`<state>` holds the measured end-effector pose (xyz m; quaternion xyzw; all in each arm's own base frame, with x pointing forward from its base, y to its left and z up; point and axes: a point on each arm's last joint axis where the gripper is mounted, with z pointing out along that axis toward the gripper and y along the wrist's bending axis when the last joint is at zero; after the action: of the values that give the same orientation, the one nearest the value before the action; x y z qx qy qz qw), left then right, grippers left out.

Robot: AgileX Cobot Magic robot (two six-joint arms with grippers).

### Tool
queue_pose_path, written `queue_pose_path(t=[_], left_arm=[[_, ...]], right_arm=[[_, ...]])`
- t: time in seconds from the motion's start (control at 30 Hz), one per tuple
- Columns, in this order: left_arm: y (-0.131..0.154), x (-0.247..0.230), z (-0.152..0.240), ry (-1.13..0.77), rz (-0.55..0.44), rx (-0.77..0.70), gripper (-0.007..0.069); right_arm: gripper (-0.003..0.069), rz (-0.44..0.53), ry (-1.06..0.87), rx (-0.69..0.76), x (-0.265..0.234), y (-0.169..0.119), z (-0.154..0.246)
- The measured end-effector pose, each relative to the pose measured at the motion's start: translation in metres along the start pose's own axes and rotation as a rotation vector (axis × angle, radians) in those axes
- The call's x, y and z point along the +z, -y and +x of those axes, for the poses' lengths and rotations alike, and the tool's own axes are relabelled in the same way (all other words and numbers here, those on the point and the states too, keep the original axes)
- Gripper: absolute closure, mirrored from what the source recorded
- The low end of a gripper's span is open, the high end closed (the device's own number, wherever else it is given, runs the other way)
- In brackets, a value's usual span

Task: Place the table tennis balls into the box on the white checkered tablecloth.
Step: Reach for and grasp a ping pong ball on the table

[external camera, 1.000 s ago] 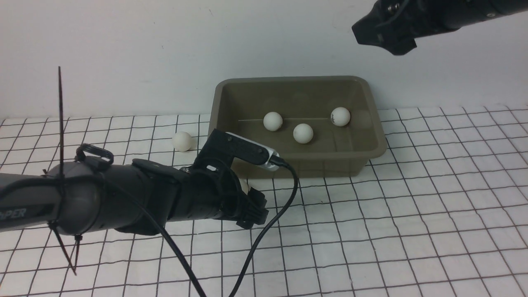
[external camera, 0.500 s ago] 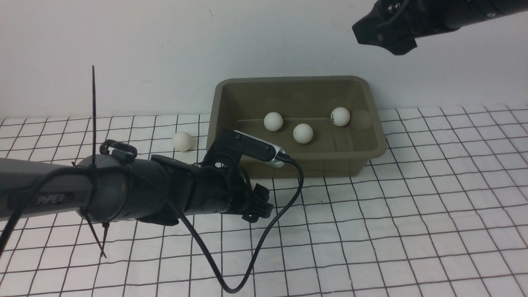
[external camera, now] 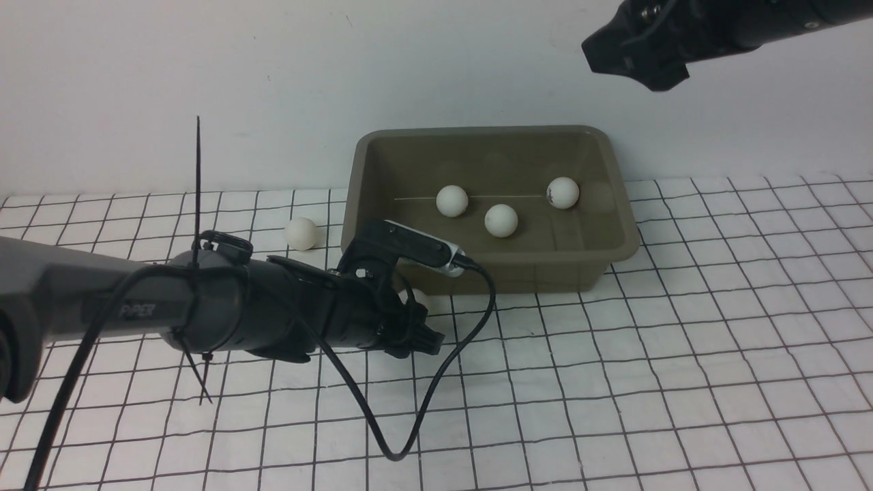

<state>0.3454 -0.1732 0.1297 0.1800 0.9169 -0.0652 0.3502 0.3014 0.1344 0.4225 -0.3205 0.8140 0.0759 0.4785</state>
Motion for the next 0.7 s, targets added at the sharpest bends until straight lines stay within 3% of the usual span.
queue_pose_path(t=[0.13,0.2,0.57,0.7], left_arm=[[0.004,-0.002,-0.001,0.003,0.045,0.003,0.0584],[0.008,-0.005,-0.004,0.015,0.097,0.006,0.0617],[0.034,-0.048,-0.027,0.117,0.409,0.0,0.0629],[0.037,-0.056,-0.031,0.136,0.444,0.007,0.0629]], right_arm=[[0.0123,-0.001,0.001,0.0,0.0,0.0,0.0],[0.0123,-0.001,0.001,0.0,0.0,0.0,0.0],[0.0123,0.004,0.006,-0.005,0.0,0.0,-0.001],[0.0123,0.005,0.009,-0.005,0.0,0.0,-0.001]])
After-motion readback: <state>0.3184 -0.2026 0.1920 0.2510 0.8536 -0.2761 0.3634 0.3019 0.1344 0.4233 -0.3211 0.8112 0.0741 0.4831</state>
